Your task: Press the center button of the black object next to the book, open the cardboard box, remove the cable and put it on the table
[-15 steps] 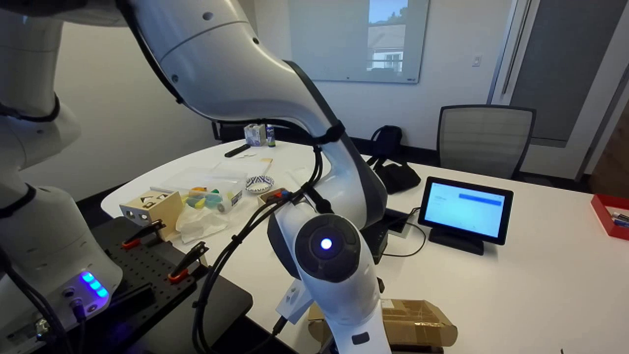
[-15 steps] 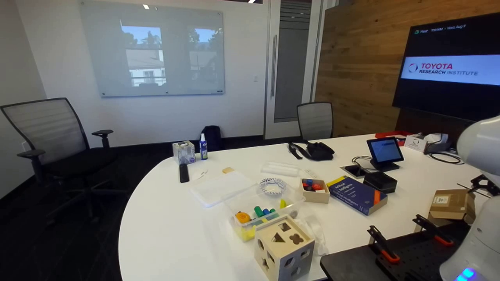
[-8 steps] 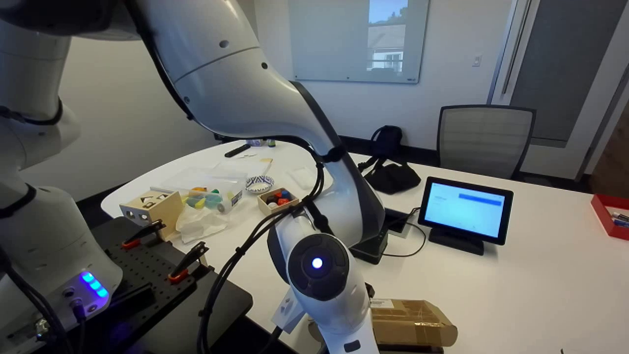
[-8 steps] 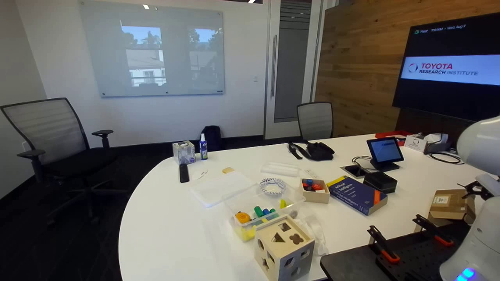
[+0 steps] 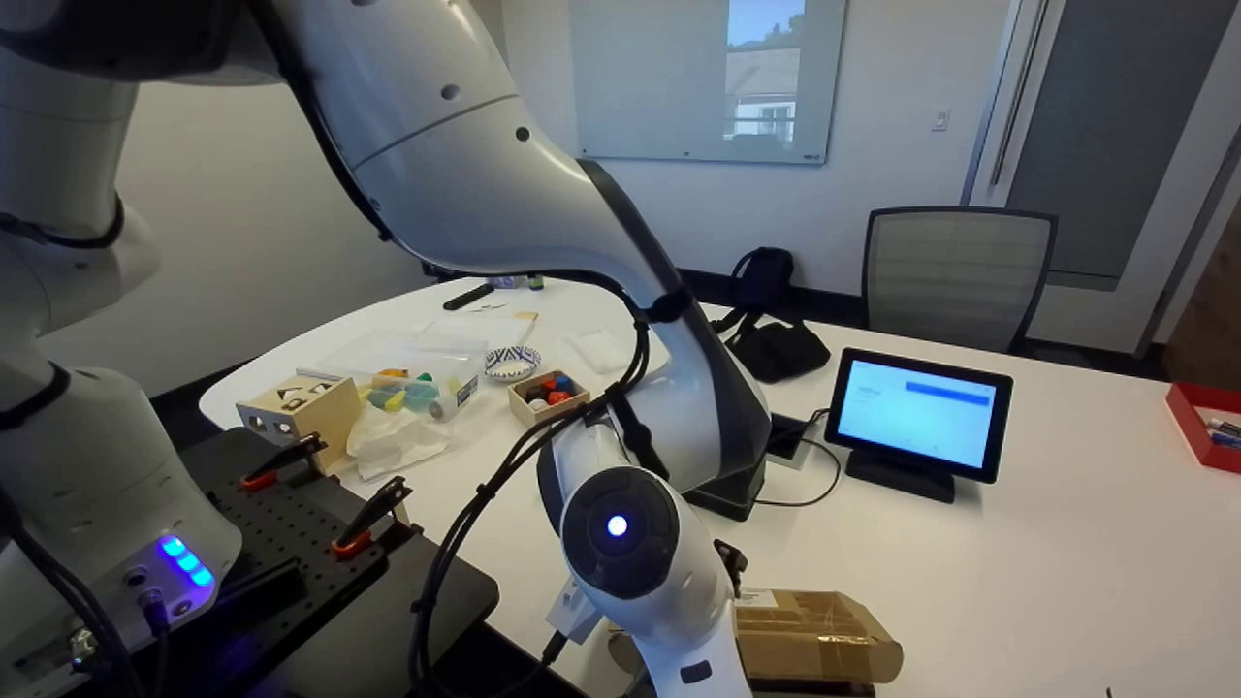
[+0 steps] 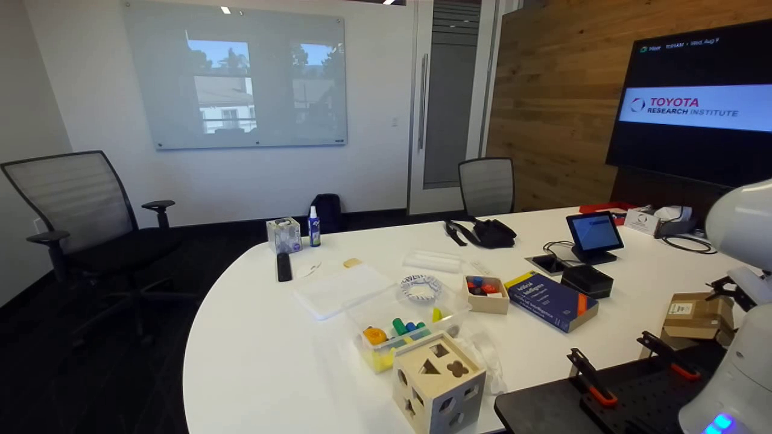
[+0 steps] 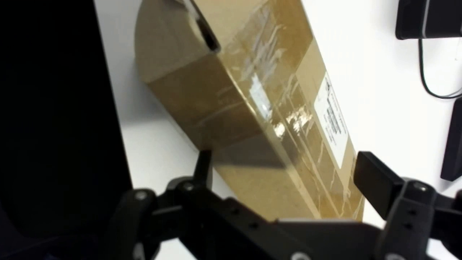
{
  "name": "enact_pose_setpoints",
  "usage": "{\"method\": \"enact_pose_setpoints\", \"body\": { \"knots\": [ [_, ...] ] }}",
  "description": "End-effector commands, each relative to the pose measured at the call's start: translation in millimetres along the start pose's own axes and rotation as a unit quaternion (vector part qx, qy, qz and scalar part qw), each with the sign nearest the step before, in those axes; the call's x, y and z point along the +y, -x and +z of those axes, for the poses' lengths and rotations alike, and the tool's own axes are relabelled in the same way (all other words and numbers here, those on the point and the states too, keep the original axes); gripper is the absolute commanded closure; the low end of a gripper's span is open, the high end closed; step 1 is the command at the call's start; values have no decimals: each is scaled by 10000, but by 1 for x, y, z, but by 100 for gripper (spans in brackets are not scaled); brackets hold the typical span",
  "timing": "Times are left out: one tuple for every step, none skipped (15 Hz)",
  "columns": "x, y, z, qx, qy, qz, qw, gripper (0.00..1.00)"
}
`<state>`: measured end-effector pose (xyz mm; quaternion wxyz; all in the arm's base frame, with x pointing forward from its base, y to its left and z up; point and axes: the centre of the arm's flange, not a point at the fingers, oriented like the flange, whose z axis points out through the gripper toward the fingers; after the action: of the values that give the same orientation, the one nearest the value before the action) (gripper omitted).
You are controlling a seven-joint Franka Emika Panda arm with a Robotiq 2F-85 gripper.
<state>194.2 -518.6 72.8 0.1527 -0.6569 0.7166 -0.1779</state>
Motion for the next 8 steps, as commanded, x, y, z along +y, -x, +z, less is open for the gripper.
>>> {"method": "enact_pose_setpoints", "body": {
  "knots": [
    [-10, 4, -3, -8, -385, 48, 9992, 0],
    [-12, 4, -1, -7, -419, 67, 9991, 0],
    [-13, 5, 0, -14, -473, 85, 9988, 0],
    [-13, 5, 2, -16, -513, 89, 9986, 0],
    [-12, 6, 3, -4, -533, 81, 9985, 0],
    [-11, 6, 3, -2, -529, 73, 9986, 0],
    [-10, 5, 1, 18, -505, 69, 9987, 0],
    [-10, 4, -2, 61, -444, 55, 9990, 0]
  ]
}}
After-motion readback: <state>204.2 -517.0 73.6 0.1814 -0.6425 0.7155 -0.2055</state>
